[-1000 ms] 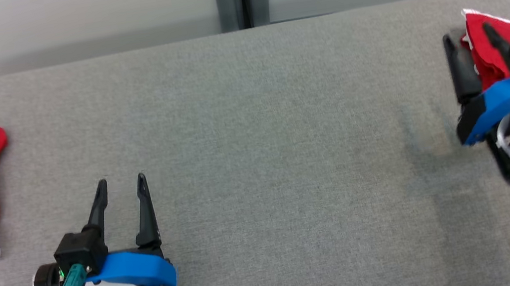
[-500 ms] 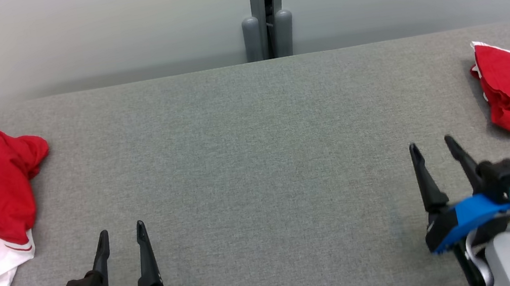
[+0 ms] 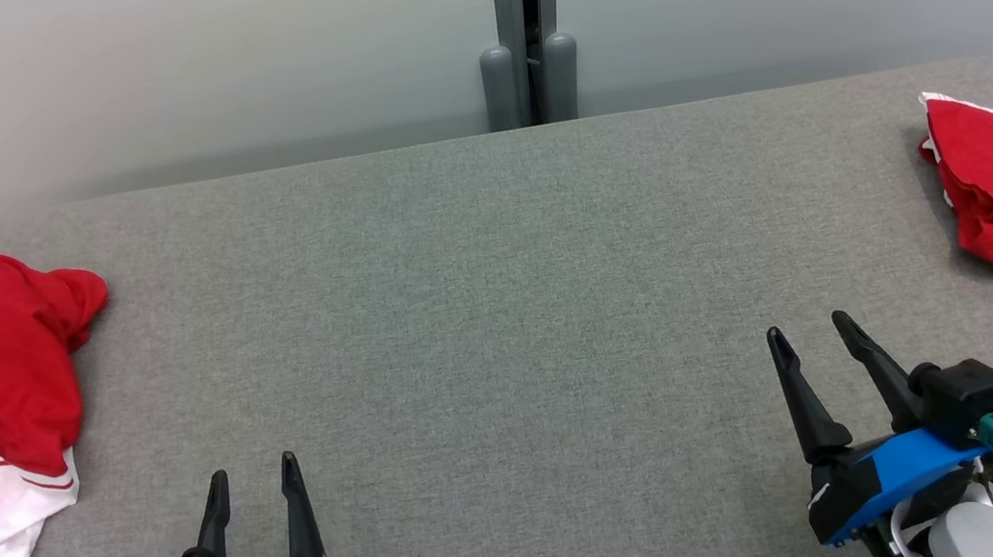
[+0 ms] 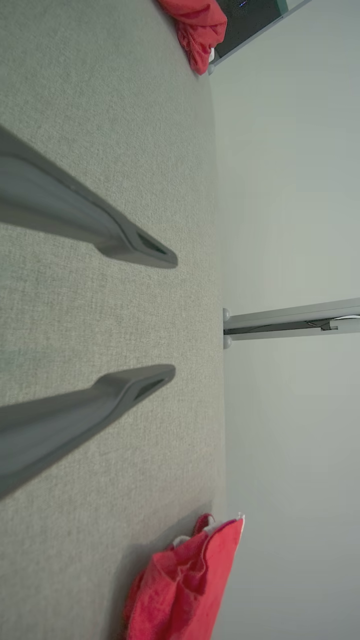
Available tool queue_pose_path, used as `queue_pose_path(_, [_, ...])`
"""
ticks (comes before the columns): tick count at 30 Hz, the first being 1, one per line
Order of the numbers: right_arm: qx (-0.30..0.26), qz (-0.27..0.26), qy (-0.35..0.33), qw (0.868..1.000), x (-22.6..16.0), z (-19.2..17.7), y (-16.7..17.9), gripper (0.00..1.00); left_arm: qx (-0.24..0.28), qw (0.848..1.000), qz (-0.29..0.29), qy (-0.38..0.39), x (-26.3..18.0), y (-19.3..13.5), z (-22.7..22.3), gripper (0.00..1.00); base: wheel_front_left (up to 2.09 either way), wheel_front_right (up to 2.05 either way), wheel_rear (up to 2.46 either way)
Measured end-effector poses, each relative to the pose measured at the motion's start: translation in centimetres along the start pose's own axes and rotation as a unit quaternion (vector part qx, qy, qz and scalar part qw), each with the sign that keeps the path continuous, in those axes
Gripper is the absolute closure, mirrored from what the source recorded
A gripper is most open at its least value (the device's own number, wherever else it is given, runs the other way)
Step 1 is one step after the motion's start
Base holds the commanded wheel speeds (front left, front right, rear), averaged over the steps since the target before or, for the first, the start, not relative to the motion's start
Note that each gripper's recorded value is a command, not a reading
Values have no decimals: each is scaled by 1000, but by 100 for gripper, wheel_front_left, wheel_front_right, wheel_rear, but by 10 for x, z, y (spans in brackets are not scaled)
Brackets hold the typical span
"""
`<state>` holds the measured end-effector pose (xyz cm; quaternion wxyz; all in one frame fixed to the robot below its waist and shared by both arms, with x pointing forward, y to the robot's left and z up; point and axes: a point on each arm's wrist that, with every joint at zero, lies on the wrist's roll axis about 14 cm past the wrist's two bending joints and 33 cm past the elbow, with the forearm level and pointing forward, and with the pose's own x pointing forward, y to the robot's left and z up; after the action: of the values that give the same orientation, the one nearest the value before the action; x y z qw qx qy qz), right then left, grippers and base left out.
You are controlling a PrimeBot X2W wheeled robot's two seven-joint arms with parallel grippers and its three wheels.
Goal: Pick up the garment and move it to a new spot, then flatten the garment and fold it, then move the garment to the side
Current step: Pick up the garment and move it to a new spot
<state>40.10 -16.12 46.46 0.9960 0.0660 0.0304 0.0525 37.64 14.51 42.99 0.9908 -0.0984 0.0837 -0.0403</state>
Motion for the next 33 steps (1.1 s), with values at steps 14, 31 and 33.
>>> queue_pose_path(14, [2,0,9,1000,-2,-6,0,0,-2,1000,-1,3,-4,0,-2,0,0,0,0])
queue_pose_path(31, [-11,155,12,988,35,-10,112,0,-12,988,143,-58,-76,82,28,0,0,0,0])
queue_pose_path(33, [-12,181,19,983,38,-14,131,0,-15,984,167,-63,-90,93,28,0,0,0,0])
